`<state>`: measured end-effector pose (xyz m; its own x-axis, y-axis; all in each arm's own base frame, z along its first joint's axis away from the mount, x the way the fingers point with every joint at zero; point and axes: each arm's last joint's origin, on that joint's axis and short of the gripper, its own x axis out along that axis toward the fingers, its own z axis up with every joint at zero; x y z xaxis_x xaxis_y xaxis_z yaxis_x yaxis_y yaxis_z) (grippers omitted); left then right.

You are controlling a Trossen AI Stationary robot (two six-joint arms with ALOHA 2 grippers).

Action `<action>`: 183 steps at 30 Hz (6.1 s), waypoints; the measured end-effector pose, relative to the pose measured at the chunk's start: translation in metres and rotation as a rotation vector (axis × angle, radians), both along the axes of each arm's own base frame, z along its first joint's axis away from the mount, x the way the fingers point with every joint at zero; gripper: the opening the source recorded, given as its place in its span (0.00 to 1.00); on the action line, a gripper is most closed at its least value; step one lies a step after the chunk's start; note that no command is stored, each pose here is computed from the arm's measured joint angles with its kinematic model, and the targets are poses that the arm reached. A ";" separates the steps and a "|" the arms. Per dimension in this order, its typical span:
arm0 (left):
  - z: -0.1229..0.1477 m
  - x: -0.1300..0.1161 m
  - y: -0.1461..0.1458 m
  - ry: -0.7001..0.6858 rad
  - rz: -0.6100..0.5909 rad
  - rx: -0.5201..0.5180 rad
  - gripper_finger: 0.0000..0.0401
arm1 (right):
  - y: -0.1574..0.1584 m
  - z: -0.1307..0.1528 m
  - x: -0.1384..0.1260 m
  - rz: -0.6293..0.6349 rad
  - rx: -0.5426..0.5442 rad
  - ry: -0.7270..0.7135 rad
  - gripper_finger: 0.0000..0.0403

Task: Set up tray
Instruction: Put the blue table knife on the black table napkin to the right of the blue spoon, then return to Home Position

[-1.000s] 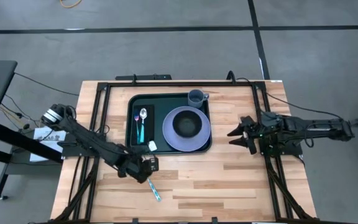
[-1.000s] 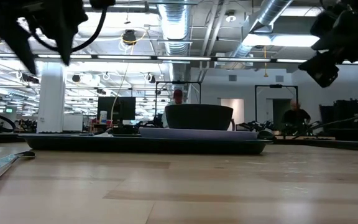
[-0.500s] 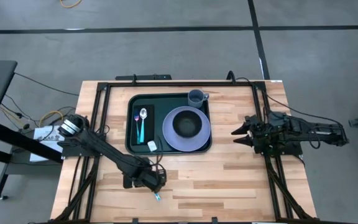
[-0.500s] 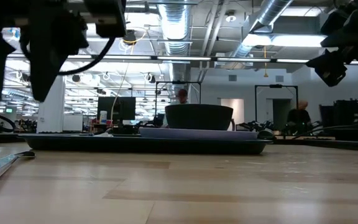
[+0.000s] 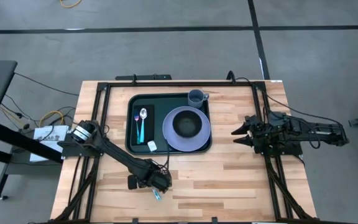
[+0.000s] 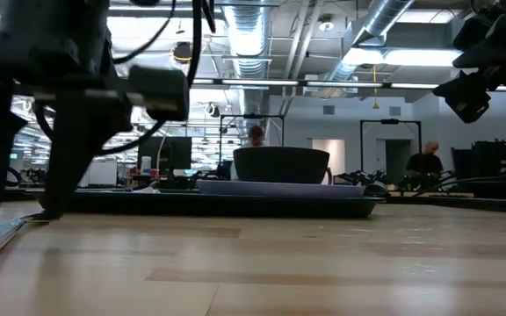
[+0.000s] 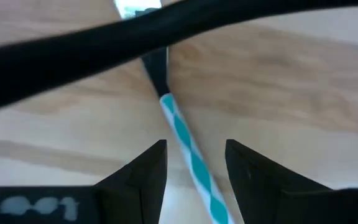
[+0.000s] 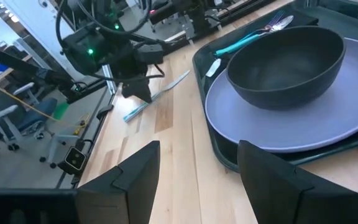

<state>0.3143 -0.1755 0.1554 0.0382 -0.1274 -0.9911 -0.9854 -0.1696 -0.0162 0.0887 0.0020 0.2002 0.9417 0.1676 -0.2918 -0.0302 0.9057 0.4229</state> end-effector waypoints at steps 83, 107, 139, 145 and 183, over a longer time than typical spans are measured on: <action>0.057 -0.029 0.241 -0.092 -0.101 0.350 0.01 | -0.001 -0.001 0.000 -0.031 -0.009 0.014 0.51; 0.014 -0.043 0.251 -0.119 -0.076 0.269 0.01 | -0.001 -0.001 0.000 -0.037 0.001 0.016 0.51; -0.004 -0.038 0.257 -0.090 -0.130 0.244 0.21 | -0.001 -0.002 -0.001 -0.043 0.025 0.034 0.51; 0.004 -0.034 0.258 -0.087 -0.172 0.242 0.24 | 0.000 -0.002 -0.001 -0.015 -0.001 0.029 0.51; 0.210 -0.010 0.231 0.015 -0.442 0.762 0.24 | 0.002 -0.025 0.008 -0.120 -0.348 -0.429 0.51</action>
<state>0.3041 0.0552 0.3651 0.1283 0.5688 -0.8124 -0.9593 0.2790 0.0438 0.0967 0.0037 0.1754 0.9947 0.0146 0.1020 -0.0220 0.9972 0.0715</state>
